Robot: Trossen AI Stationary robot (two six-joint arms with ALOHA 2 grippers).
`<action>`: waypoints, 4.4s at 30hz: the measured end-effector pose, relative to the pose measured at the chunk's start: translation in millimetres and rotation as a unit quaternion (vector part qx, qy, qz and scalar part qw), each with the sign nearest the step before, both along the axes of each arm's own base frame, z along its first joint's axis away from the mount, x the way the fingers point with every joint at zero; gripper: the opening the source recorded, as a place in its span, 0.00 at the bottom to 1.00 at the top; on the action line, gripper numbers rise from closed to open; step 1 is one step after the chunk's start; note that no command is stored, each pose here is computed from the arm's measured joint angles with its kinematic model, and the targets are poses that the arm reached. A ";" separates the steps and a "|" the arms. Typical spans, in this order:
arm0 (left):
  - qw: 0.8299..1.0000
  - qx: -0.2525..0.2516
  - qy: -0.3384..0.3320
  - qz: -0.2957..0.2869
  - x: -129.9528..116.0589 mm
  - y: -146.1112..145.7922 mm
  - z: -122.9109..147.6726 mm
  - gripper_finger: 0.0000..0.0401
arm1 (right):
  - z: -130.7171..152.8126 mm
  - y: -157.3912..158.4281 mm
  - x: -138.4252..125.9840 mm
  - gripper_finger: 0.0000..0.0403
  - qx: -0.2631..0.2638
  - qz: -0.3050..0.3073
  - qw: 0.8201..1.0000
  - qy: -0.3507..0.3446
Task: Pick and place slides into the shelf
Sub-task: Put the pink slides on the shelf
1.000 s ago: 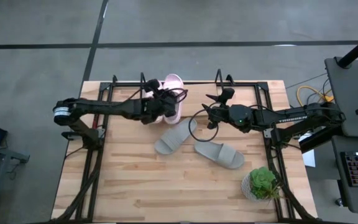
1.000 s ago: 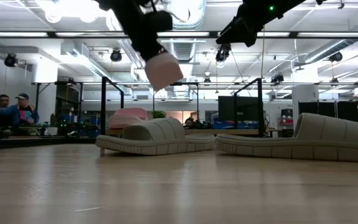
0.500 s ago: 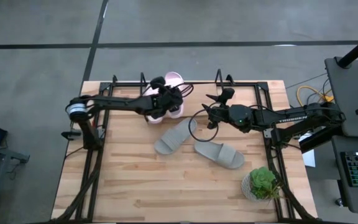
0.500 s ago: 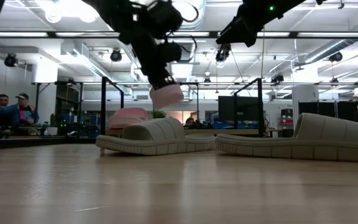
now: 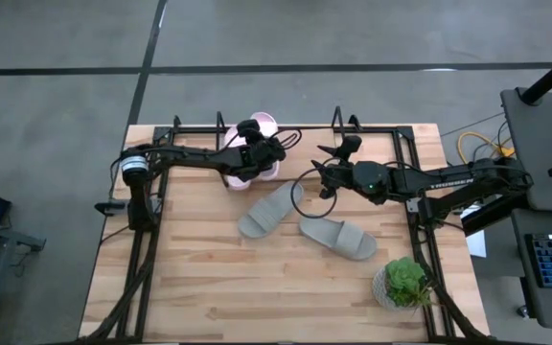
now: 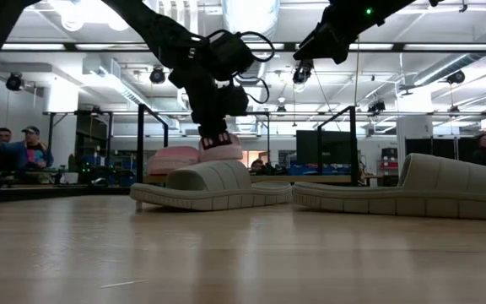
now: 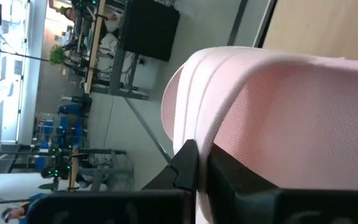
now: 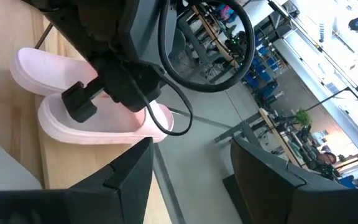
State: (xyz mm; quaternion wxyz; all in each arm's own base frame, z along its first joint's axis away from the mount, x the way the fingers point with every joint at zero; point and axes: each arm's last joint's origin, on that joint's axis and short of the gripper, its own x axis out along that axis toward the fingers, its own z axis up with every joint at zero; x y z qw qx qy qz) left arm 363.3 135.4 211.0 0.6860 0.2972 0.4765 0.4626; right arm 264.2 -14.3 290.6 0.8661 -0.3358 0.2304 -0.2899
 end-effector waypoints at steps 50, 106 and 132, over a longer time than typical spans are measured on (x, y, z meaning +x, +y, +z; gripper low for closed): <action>0.994 -0.066 0.043 -0.076 -5.3 5.1 -14.2 0.29 | -1.0 0.0 -0.2 0.51 0.003 -0.001 1.000 0.000; 0.976 -0.118 0.020 -0.181 -19.3 23.1 4.2 0.50 | -4.7 -0.1 -1.4 0.51 0.009 -0.003 1.000 0.016; 0.975 -0.125 0.004 -0.181 -20.8 24.2 0.3 0.01 | -4.7 0.0 -1.4 0.51 0.009 -0.003 1.000 0.016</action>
